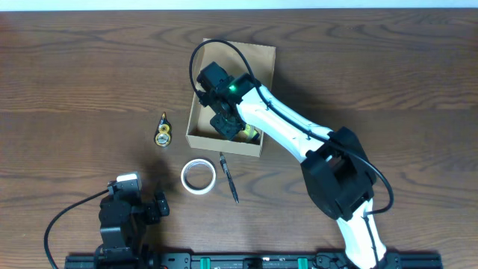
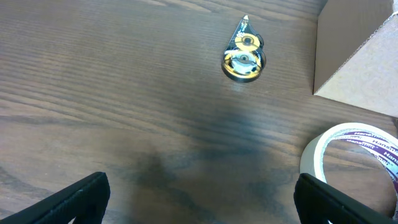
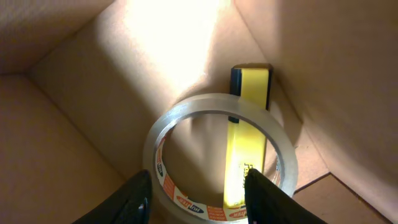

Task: Pack container
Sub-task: 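Carry the clear tape roll with the right gripper into the box, then move the right gripper to the black pen and grasp it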

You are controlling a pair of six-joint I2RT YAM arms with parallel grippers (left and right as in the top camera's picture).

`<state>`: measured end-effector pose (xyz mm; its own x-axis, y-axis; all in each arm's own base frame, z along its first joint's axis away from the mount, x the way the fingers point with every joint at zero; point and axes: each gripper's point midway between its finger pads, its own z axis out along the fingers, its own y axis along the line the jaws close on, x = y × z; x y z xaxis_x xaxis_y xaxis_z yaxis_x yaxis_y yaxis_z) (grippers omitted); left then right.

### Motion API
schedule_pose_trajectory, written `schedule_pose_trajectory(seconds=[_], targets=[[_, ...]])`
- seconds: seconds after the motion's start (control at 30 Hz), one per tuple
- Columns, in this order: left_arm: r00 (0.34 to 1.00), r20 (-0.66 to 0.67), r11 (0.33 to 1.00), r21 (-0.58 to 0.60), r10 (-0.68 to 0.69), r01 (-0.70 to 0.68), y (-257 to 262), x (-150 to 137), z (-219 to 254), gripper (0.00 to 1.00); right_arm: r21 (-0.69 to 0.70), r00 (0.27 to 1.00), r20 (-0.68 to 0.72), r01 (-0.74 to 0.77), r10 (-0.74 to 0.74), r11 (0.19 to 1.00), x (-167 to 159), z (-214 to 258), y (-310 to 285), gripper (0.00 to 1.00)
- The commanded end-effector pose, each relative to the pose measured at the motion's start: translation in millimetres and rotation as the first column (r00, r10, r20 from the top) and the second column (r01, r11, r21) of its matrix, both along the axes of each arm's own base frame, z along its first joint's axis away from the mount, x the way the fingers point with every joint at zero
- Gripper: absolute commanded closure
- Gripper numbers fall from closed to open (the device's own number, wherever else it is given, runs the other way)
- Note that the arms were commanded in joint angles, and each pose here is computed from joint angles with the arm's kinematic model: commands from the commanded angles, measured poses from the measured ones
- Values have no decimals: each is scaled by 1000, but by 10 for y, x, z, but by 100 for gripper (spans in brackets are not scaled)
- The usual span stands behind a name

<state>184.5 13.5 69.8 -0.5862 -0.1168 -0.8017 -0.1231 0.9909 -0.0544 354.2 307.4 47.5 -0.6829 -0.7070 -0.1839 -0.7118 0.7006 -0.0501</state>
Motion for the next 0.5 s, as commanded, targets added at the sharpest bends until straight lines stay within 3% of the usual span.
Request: schedule_pose_trajectory(seconds=[0.0, 0.27, 0.37, 0.47], targets=[[1000, -20, 1000, 10, -7, 7, 0, -16, -78, 5, -24, 1000, 17, -2, 3, 1000, 45, -19, -43, 53], [1000, -20, 1000, 10, -7, 7, 0, -16, -78, 5, 24, 991, 136, 8, -12, 1000, 316, 449, 93, 51], [1000, -20, 1000, 10, -7, 7, 0, -16, -78, 5, 73, 982, 188, 6, -20, 997, 405, 860, 173, 47], [1000, -20, 1000, 10, -7, 7, 0, -16, -78, 5, 58, 987, 159, 4, -14, 998, 272, 1127, 92, 38]])
